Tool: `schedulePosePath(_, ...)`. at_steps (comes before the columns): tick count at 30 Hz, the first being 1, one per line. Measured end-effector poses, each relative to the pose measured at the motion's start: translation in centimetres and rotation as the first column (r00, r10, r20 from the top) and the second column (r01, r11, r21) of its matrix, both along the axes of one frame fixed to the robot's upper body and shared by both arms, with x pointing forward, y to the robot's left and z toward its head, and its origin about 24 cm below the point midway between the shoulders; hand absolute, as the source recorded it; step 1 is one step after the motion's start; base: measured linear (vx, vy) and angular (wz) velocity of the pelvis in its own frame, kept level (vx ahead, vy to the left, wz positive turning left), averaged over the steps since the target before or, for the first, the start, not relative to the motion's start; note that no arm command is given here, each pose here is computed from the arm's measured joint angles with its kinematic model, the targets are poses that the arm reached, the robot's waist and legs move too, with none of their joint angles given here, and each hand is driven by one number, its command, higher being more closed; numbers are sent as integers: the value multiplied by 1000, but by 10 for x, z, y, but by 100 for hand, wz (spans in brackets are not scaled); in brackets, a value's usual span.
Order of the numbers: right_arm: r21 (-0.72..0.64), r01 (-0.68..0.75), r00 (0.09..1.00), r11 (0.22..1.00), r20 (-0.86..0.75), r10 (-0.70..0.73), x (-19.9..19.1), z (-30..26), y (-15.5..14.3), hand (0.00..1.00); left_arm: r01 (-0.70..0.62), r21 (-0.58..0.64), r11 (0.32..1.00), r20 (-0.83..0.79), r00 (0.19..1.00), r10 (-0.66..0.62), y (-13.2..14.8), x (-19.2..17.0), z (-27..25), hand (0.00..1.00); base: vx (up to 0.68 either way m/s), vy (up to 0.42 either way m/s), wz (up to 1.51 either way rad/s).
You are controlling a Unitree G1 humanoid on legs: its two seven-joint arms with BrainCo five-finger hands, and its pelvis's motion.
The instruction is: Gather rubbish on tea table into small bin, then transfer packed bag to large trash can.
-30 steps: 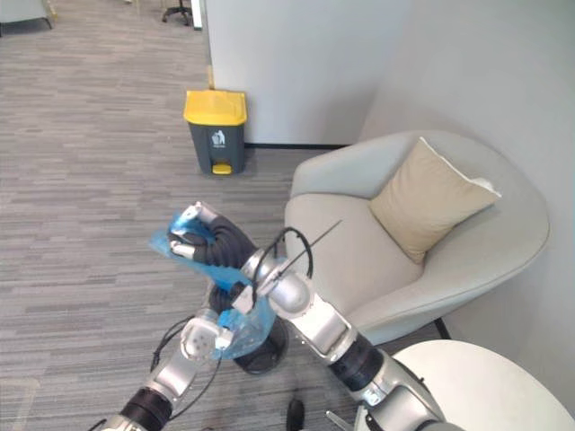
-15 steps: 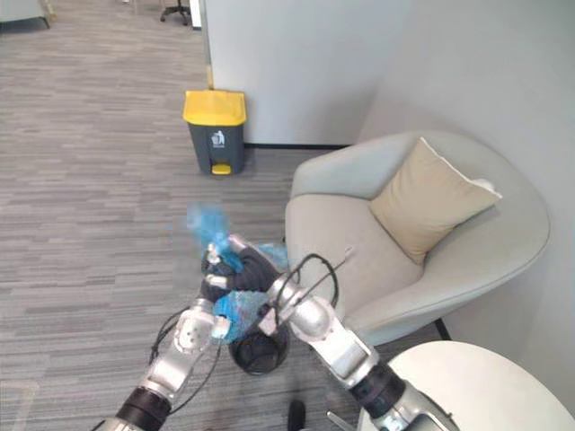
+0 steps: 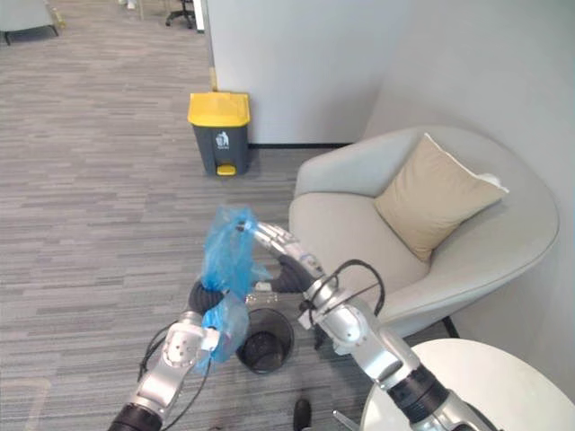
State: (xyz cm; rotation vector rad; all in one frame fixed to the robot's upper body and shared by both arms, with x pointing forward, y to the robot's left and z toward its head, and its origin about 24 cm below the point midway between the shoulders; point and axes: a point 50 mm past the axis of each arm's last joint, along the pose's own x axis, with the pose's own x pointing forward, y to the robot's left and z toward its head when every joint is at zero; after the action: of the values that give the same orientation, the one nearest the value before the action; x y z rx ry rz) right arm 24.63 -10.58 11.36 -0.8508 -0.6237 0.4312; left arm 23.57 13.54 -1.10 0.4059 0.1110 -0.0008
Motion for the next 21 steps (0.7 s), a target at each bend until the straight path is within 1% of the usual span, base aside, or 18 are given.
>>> schedulePosePath(2,0,53,999,999,-1,-53,-2,-6,-8,0,-9,-2,1000,-11,1000,9,2,-3,-2,100,0,0,0)
schedulePosePath(3,10,73,997,997,-10,-73,-2,-8,-11,0,-17,-3,1000,-13,1000,17,3,-4,-3,100,0,0,0)
schedulePosePath(4,39,124,992,992,-37,-122,-2,-14,-17,0,-40,-9,999,-18,999,40,8,-7,-4,100,0,0,0)
schedulePosePath(6,89,253,959,963,-156,-237,-4,-38,-29,0,-73,-17,997,-33,997,73,14,-11,-7,100,-1,-22,4)
schedulePosePath(8,105,310,932,945,-229,-280,-7,-52,-33,0,-97,-34,995,-48,994,96,17,-14,-10,100,-7,-18,7)
schedulePosePath(9,128,375,891,918,-323,-319,-11,-69,-36,0,-123,-53,991,-69,990,119,21,-19,-14,100,-8,-16,8)
schedulePosePath(10,145,399,872,905,-364,-326,-13,-75,-37,0,-135,-54,989,-78,988,131,23,-21,-15,100,-20,-23,5)
schedulePosePath(12,157,462,807,873,-484,-340,-18,-98,-37,0,-171,-62,983,-125,979,163,28,-29,-25,100,-16,-9,2)
schedulePosePath(13,159,477,788,864,-513,-341,-19,-104,-37,0,-176,-68,982,-139,976,165,29,-31,-28,100,-38,-12,3)
schedulePosePath(15,142,530,702,836,-626,-339,-24,-127,-39,0,-204,-77,976,-206,961,185,35,-39,-40,100,-45,-17,0)
schedulePosePath(16,134,537,685,833,-645,-338,-25,-132,-39,0,-211,-74,975,-220,957,190,37,-41,-43,100,-43,-21,0)
schedulePosePath(18,115,579,604,807,-725,-331,-34,-151,-43,0,-220,-62,974,-274,942,195,41,-49,-54,100,-34,-21,0)
schedulePosePath(19,100,606,542,789,-778,-318,-39,-164,-45,0,-232,-55,971,-310,929,204,44,-55,-61,100,0,0,0)
schedulePosePath(20,86,616,513,783,-798,-316,-42,-170,-46,0,-233,-54,971,-329,922,203,45,-57,-65,100,-28,-19,3)
schedulePosePath(21,61,642,442,764,-844,-303,-49,-183,-49,0,-251,-53,967,-369,904,215,49,-63,-72,100,-18,-12,5)
